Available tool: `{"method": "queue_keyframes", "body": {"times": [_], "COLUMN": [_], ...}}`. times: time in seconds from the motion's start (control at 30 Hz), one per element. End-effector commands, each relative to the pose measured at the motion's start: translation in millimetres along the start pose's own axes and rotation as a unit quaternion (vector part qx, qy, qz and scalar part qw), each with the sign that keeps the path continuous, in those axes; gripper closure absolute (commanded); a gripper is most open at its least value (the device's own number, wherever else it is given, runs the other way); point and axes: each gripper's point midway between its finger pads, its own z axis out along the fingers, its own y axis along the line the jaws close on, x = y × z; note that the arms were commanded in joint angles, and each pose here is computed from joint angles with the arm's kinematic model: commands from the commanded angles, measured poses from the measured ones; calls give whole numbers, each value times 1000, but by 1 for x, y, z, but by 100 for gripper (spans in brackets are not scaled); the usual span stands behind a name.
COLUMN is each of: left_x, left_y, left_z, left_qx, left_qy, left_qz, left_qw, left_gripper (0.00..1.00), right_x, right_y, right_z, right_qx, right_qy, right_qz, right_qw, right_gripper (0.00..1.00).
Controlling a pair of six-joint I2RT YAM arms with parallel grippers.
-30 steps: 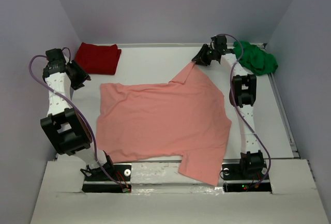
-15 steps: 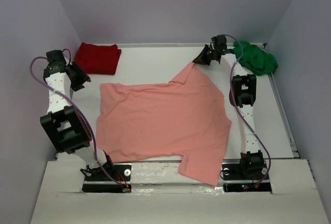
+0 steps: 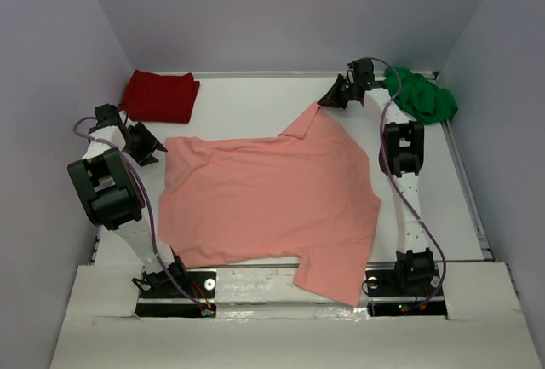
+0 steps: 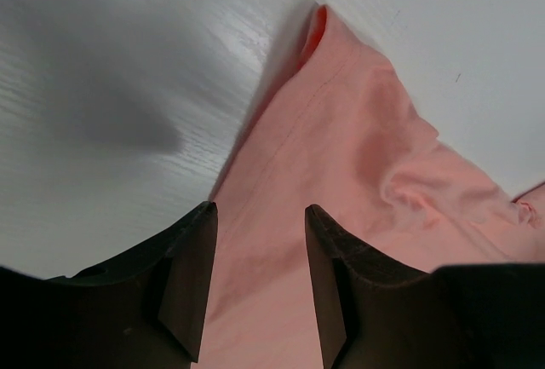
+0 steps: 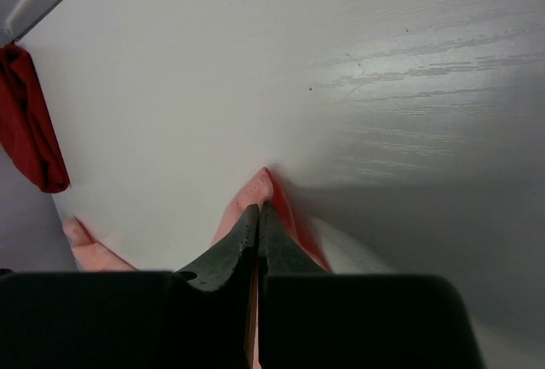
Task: Fold and stack the t-shirts
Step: Grap the side of the flattened tshirt furthest away from the robot with both arms
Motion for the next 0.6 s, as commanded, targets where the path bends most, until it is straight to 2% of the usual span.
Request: {"method": "queue_keyframes", "body": {"times": [0.0,0.23,0.57], "left_x": [-19,-31,-47], "left_y": [-23,-31,-24], "left_z": [-5,3,24], "left_qx": [77,103,90], "left_qy": [-33,-54,-58], "left_qz": [15,13,3], "left_qw": [996,993,994], "left_gripper": [45,45,45], "right_x": [-27,-28,-26], "right_y": [54,61,62], "right_z": [-35,-39,-40], "right_qx": [-49,-58,-62], "right_qy": [-39,-40,-35], "right_qz": [-46,-53,-57], "right_qw": [997,996,996], "right_gripper": [100,100,100]}}
